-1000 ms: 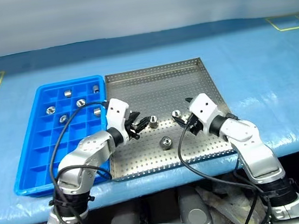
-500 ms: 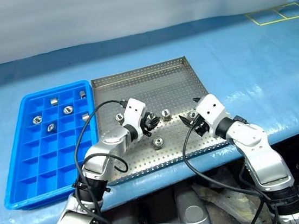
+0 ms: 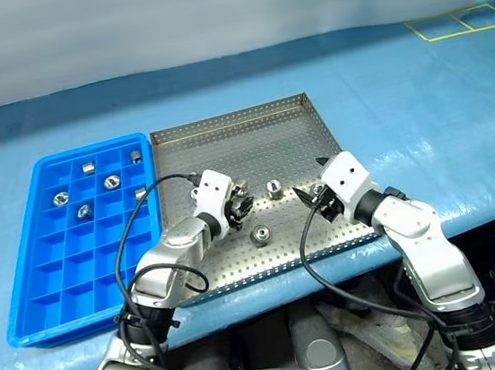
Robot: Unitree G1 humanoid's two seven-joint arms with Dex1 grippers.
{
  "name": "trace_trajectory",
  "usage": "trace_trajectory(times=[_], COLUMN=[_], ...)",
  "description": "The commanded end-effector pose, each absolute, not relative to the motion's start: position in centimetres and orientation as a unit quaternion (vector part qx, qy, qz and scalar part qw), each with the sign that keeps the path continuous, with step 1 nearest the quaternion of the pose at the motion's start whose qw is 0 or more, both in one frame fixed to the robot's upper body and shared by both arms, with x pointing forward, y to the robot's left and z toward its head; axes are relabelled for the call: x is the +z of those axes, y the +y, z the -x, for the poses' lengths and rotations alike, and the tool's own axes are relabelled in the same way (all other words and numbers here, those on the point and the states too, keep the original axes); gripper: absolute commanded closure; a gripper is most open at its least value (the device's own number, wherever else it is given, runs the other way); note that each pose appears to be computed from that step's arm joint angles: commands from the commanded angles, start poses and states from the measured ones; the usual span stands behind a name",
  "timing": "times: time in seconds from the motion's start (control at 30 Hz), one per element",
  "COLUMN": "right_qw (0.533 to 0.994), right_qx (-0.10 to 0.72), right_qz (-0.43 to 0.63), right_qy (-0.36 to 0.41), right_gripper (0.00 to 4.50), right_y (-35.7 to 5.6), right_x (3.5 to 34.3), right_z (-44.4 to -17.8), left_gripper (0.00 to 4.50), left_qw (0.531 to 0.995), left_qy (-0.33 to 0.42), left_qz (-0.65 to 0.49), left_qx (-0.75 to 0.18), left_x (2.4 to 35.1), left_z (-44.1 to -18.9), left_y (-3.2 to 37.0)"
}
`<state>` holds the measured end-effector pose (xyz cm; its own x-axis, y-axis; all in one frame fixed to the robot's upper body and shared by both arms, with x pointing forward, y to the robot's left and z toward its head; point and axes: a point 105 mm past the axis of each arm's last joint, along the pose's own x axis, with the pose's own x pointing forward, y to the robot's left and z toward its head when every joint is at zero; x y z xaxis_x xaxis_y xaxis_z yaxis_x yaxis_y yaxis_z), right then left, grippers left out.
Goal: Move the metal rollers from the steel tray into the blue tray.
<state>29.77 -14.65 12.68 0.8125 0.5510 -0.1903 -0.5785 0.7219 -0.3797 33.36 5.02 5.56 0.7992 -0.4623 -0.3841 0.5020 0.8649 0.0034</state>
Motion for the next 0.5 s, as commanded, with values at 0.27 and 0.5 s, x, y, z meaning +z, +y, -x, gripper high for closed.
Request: trace_trajectory(times=[0.27,0.5], right_qw=[0.924,0.925], right_qx=[0.311,0.310], right_qz=[0.220,0.221], right_qy=[0.019,0.019], right_gripper=[0.69,0.69], right_y=[-14.3,-14.4], right_x=[13.4,13.4], right_z=[-29.8,-29.8], left_gripper=[2.04,2.04], left_qw=[0.958,0.958], left_qy=[0.151,0.133], left_qz=[-0.062,-0.064], left_qx=[-0.235,-0.246], left_x=[7.4,9.4], left_z=[-33.9,-32.6], left_y=[5.4,6.9])
